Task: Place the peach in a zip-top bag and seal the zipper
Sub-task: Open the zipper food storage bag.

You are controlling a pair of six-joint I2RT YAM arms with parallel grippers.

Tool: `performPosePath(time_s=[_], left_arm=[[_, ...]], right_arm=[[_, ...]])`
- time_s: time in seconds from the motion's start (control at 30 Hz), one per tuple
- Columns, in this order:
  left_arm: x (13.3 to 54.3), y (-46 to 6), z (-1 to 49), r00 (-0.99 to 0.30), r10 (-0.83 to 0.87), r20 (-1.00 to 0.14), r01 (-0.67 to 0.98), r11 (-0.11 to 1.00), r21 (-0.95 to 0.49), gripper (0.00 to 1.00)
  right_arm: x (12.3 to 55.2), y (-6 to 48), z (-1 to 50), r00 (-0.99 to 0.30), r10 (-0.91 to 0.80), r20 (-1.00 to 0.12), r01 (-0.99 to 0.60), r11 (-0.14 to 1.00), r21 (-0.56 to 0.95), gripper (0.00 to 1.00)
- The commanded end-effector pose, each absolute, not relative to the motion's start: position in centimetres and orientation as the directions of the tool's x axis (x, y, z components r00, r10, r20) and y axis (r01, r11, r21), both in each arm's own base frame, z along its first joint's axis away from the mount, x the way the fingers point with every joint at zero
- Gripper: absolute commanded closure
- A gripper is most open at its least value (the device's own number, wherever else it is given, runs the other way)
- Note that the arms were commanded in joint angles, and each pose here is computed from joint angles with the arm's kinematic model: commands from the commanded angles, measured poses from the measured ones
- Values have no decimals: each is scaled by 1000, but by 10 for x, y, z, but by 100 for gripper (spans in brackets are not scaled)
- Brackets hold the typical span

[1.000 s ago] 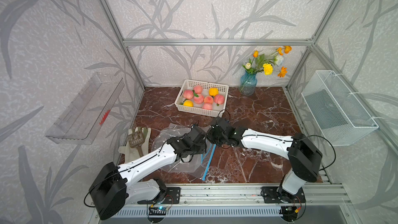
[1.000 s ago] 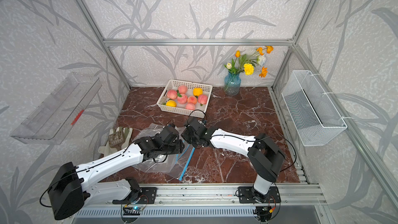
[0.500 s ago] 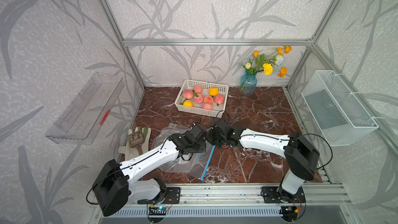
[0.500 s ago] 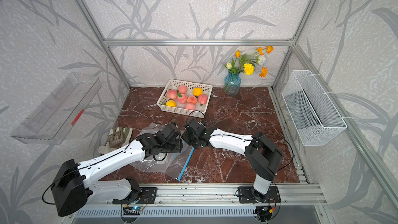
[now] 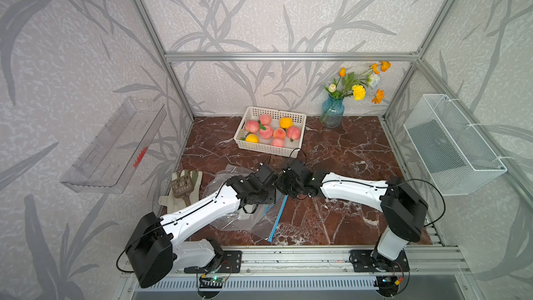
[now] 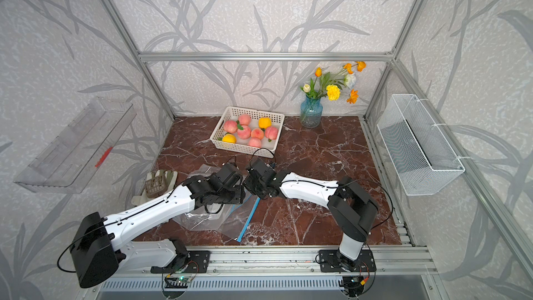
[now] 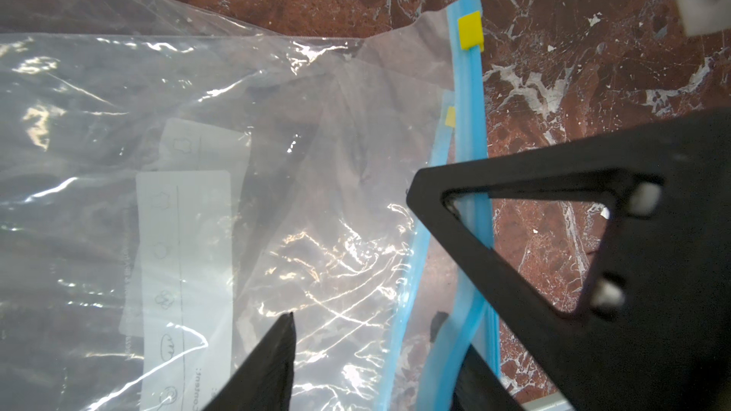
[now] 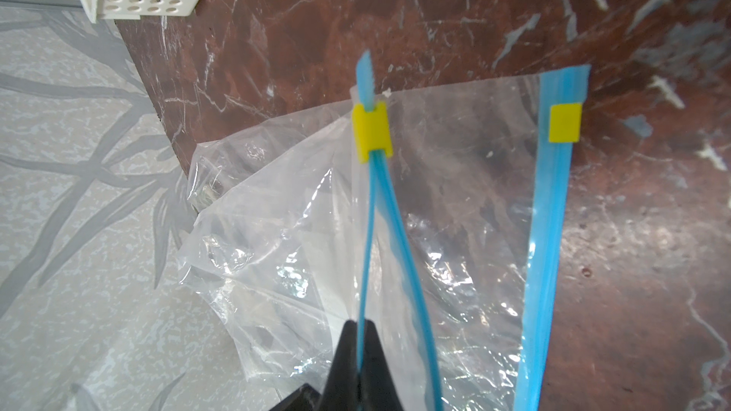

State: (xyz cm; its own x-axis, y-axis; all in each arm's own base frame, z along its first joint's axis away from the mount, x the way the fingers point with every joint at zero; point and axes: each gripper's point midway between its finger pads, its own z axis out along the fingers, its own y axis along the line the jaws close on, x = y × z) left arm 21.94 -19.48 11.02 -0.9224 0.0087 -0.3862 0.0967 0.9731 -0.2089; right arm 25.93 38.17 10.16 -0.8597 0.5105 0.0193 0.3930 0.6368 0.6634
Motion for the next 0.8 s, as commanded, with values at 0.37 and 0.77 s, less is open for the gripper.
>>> performPosePath(time_s=[0.37, 0.77], left_arm=[[219, -192, 121, -905, 3, -425, 111, 967, -228, 87], [220, -189, 110, -910, 11, -414, 101, 975, -196, 100]], right_arm=[[266, 377, 98, -856, 516, 23, 398, 632, 665, 100], [292, 337, 132, -874, 441, -203, 189, 694, 695, 40]])
